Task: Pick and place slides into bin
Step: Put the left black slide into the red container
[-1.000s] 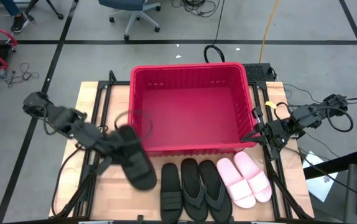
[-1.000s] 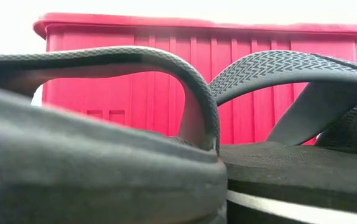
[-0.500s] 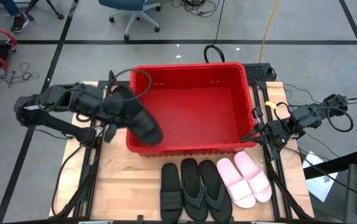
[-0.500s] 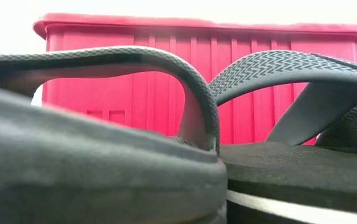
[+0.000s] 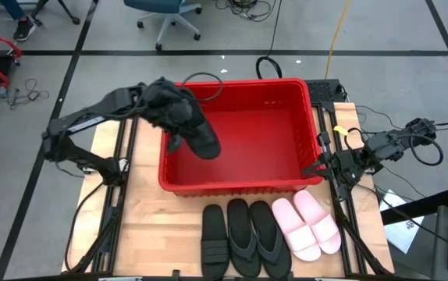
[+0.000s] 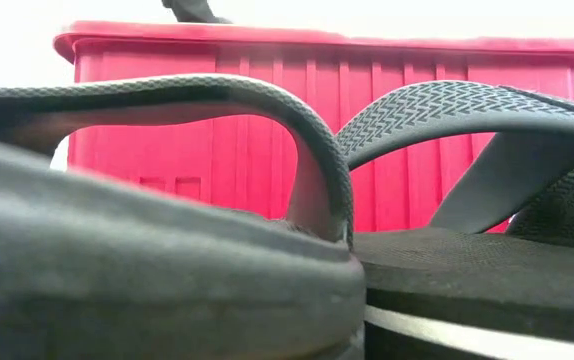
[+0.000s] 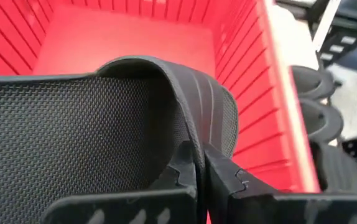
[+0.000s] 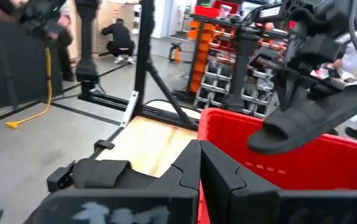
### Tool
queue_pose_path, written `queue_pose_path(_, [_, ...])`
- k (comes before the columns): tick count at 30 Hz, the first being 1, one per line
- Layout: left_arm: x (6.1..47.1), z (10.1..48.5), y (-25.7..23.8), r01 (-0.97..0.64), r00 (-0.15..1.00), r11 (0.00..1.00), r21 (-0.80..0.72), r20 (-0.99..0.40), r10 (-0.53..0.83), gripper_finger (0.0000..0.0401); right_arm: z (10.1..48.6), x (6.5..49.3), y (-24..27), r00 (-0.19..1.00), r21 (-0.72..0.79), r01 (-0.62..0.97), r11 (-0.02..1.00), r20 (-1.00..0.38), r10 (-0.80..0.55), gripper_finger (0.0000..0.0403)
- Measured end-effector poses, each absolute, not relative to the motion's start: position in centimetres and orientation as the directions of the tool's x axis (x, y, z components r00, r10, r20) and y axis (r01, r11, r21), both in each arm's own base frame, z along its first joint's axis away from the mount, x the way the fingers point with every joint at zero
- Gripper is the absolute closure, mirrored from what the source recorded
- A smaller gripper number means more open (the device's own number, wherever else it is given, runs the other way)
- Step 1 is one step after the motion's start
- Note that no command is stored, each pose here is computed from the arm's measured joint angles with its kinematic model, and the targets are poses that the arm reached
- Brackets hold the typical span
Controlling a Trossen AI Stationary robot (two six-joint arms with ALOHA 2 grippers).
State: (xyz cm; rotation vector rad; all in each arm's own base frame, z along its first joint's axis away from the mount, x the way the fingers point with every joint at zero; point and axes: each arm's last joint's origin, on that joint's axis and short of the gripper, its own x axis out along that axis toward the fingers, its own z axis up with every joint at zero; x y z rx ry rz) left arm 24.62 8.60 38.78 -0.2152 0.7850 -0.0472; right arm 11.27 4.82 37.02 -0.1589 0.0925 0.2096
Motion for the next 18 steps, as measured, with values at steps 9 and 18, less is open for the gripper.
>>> queue_pose_path(9, [26.3,34.4,12.3,0.012,0.558,0.963,-0.268,-0.797,-0.229,0.0401,37.0,11.3,4.8,0.975,-0.146,-0.209,0.967,-0.108,0.194,0.0403])
queue_pose_path(18, [28.6,29.7,14.0,-0.003,0.393,0.947,-0.321,-0.871,-0.294,0.0401,37.0,11.3,4.8,0.975,-0.150,-0.210,0.966,-0.108,0.195,0.0403])
